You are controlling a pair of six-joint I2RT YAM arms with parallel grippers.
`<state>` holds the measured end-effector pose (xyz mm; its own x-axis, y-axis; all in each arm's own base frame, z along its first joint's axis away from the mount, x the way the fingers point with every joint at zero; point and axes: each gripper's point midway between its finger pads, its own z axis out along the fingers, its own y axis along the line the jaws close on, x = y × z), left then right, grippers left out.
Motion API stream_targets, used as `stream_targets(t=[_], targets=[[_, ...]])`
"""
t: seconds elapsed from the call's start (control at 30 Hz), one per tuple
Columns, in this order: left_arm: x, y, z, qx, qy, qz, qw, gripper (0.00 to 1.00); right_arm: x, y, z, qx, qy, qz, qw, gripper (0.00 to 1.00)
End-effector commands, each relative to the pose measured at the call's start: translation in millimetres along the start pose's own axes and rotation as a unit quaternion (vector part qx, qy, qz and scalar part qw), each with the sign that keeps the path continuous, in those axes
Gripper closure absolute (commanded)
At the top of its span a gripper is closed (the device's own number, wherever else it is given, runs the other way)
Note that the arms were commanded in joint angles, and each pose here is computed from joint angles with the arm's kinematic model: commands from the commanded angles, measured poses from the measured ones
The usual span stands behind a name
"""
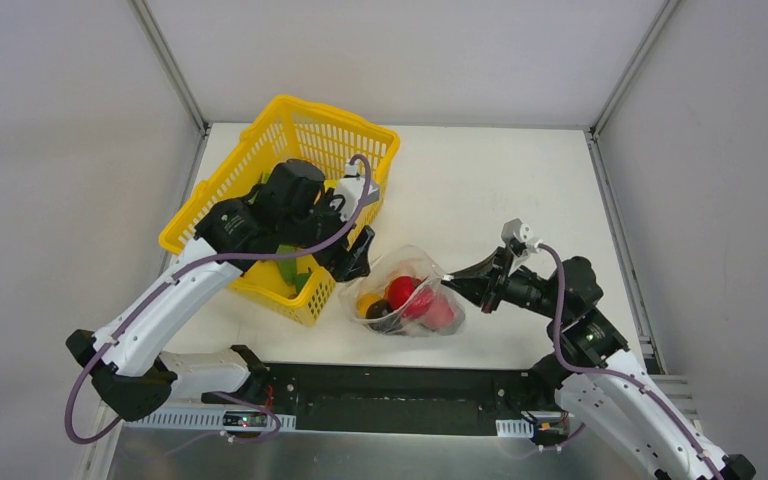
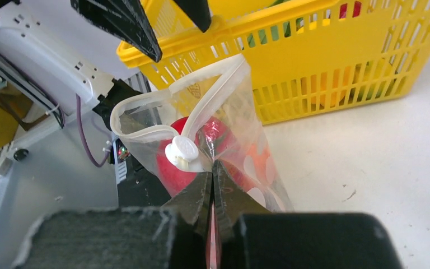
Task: Place the food in the zip-top bag and seal the zipper
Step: Adjust the zipper food storage bag at the center of the board.
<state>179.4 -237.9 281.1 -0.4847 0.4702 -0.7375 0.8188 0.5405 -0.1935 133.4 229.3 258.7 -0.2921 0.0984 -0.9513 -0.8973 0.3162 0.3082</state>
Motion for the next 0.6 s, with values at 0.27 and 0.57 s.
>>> stream_targets(t=[0.27,0.57], targets=[[36,14,15,-0.085,0.04,-0.05,0.994,0.26,-20,-11,4,0.048,-0.046,0.066,0.996,1.0],[61,28,25,-0.143,0.115,-0.018,0.983,0.46,-25,-15,-5,0.072,-0.07,0.065,0.993,1.0]])
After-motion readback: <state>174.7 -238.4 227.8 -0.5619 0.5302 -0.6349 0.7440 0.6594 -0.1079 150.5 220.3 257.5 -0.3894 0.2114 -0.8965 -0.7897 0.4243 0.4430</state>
